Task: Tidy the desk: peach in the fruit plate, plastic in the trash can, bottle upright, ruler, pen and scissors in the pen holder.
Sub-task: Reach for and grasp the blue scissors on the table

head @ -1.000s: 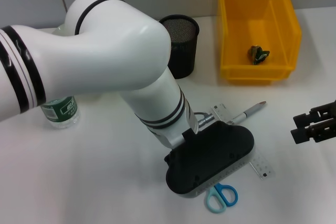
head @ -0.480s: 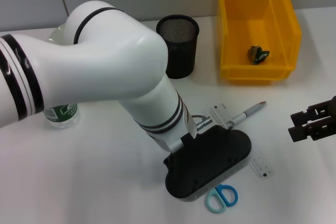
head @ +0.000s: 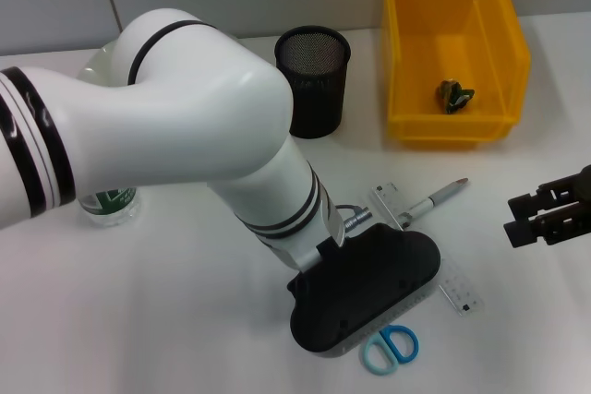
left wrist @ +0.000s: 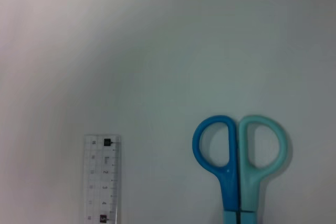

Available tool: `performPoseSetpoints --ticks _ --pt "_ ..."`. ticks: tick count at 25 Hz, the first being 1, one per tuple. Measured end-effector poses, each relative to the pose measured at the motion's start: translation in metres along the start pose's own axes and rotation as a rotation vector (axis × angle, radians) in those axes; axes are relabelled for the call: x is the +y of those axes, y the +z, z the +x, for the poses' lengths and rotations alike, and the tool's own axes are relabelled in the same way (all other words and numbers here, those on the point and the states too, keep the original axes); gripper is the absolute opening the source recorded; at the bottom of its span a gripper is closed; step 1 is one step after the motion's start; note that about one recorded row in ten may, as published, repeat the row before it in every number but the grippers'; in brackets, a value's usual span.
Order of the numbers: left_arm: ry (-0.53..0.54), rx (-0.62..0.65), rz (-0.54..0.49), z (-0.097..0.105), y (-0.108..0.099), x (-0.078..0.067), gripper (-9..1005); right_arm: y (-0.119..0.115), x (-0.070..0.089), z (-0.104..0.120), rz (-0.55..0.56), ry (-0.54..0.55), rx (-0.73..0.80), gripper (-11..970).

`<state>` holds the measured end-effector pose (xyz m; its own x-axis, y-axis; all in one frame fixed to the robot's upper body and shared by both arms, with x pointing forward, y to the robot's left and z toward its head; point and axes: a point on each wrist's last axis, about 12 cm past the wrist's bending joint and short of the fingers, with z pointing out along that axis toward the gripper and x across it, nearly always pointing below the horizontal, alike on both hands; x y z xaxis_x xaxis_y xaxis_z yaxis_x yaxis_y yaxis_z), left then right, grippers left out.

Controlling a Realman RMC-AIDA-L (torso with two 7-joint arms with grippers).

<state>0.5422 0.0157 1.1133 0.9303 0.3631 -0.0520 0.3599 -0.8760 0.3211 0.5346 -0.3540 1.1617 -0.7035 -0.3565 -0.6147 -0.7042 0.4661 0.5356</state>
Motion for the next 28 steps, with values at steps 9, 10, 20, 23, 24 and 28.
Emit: performPoseSetpoints --ticks 9,10,20,23,24,28 --pt "-0.002 0.003 0.003 0.0 0.001 -0.001 351 0.0 0.0 -0.002 0.002 -0.004 -0.001 721" --pt "-0.002 0.003 0.003 0.0 0.001 -0.001 351 0.0 0.0 -0.002 0.002 -0.004 -0.001 721" --pt "-0.006 0.014 -0.006 0.0 -0.003 0.003 337 0.0 -0.001 -0.002 0.005 -0.005 -0.002 720" --pt "-0.012 0.017 -0.011 -0.001 -0.008 0.006 331 0.0 0.0 -0.002 0.004 -0.005 -0.001 721" --pt "-0.012 0.017 -0.009 -0.001 -0.008 0.006 330 0.0 0.0 -0.002 0.004 -0.005 -0.001 721" --pt "-0.013 0.013 -0.002 -0.002 -0.009 0.005 325 0.0 0.0 -0.002 0.001 -0.005 0.0 720"
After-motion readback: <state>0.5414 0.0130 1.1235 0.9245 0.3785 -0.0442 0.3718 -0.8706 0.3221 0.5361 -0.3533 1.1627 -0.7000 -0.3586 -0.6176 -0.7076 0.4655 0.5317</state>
